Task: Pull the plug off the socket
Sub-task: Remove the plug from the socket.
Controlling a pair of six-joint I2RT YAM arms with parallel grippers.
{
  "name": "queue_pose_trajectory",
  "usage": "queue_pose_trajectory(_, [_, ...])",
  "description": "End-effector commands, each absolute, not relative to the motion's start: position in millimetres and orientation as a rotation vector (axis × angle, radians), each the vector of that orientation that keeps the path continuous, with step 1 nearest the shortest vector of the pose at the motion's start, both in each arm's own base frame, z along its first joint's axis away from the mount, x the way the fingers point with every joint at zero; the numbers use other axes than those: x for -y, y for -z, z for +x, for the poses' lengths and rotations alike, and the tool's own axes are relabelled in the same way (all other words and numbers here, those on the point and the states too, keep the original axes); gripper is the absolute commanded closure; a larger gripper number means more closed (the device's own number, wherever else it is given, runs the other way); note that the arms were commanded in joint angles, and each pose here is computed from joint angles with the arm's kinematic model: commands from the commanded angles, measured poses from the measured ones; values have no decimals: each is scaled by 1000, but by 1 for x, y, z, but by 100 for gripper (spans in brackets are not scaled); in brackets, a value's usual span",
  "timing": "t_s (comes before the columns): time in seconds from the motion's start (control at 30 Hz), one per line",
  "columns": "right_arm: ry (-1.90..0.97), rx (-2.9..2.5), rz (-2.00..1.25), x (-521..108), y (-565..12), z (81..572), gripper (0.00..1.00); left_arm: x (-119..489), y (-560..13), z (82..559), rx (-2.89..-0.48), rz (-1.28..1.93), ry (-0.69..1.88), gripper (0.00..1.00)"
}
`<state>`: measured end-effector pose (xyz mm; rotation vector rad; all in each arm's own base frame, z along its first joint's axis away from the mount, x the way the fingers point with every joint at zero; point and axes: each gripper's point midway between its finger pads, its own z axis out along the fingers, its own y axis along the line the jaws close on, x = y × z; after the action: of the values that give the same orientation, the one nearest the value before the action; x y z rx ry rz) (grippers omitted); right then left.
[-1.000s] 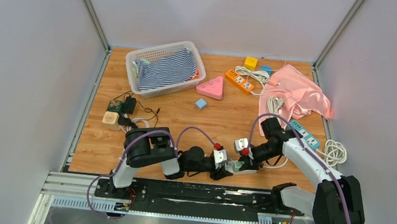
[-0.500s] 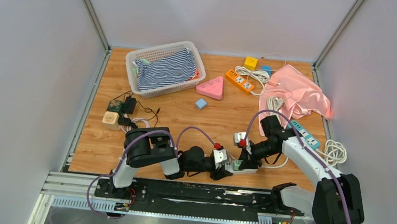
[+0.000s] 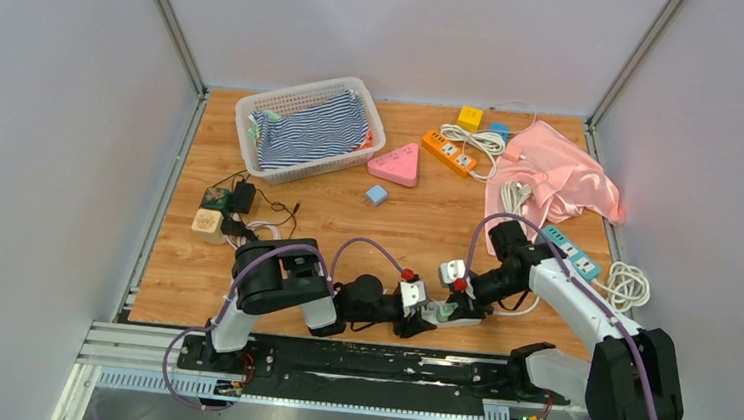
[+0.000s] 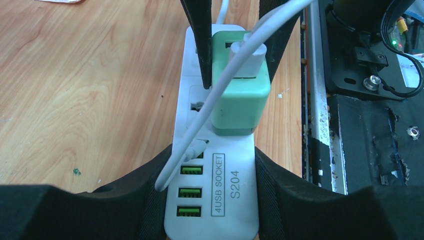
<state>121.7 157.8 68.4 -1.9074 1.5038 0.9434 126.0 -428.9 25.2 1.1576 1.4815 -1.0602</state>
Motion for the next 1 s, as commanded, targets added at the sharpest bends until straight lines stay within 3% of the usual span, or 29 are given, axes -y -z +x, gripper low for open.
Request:
queue_pose_trajectory(0.0, [-1026,-1640,-1862,-154,-63,108,100,429,-22,131,-1511,1125,1054,100])
queue_pose_trajectory(0.3, [-912,-1828,-1725,-150,-61,136,100,429,-22,130,-1510,1129,1057,100])
queue_pose_trajectory(0.77, [-1046,-1602,-1861,-154,-62,102,100,429,-22,130,-1509,1130,1058,100])
queue_pose_trajectory(0.97, [-997,-1666,-1810,-154,-66,117,100,429,-23,129,-1508,1131,1061,100])
